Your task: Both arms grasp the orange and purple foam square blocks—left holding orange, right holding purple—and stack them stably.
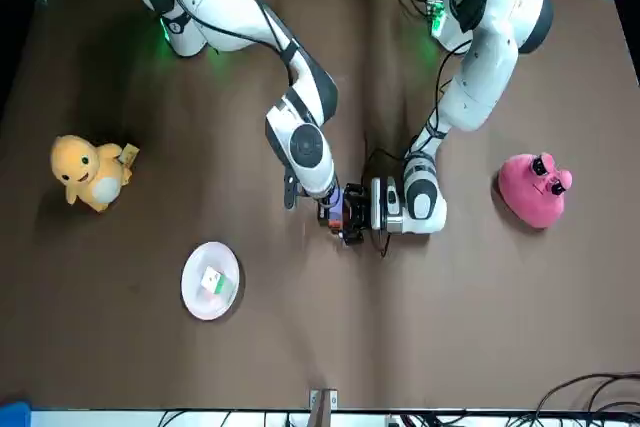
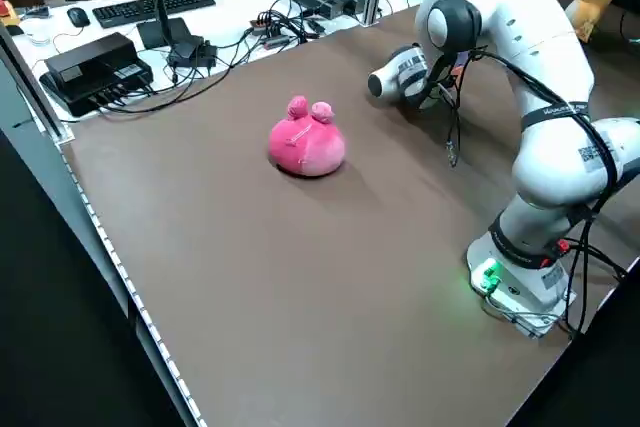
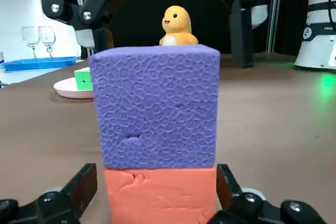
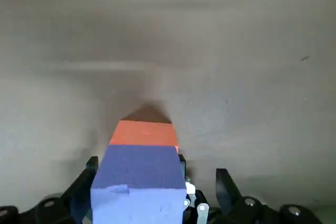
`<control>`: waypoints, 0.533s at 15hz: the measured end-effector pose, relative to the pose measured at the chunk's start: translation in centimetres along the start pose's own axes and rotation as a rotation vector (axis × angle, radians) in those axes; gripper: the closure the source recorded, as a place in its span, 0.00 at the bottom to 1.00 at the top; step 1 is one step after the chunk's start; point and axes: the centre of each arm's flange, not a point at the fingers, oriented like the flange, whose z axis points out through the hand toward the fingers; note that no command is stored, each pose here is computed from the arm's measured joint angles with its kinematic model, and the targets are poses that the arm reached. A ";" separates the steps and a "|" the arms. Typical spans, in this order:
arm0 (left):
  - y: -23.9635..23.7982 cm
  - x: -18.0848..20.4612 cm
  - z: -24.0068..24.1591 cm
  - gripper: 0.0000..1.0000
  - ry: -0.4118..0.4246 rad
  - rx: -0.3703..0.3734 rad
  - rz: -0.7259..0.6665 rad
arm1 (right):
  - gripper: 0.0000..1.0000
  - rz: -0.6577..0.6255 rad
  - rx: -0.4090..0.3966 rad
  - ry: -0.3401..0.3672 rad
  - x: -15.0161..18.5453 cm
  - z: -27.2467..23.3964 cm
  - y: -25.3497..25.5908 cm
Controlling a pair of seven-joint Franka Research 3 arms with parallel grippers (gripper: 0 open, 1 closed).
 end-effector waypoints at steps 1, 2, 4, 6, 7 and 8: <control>0.0 0.0 -0.1 0.00 -0.002 0.002 0.000 | 0.00 0.001 -0.001 0.001 0.1 0.0 -0.1; -0.1 -0.1 -0.3 0.00 -0.004 0.005 -0.002 | 0.00 0.002 -0.001 0.001 0.1 0.0 -0.1; -0.4 -0.3 -1.0 0.00 -0.005 0.017 -0.005 | 0.00 0.002 0.000 0.000 0.1 -0.1 -0.1; -0.7 -0.4 -1.5 0.00 -0.004 0.026 -0.007 | 0.00 0.002 0.001 -0.001 0.1 -0.2 -0.1; -0.8 -0.4 -1.8 0.00 -0.004 0.030 -0.008 | 0.00 0.001 0.002 -0.002 0.1 -0.3 -0.1; -0.9 -0.4 -1.9 0.00 -0.004 0.032 -0.008 | 0.00 0.001 0.003 -0.002 0.0 -0.4 -0.1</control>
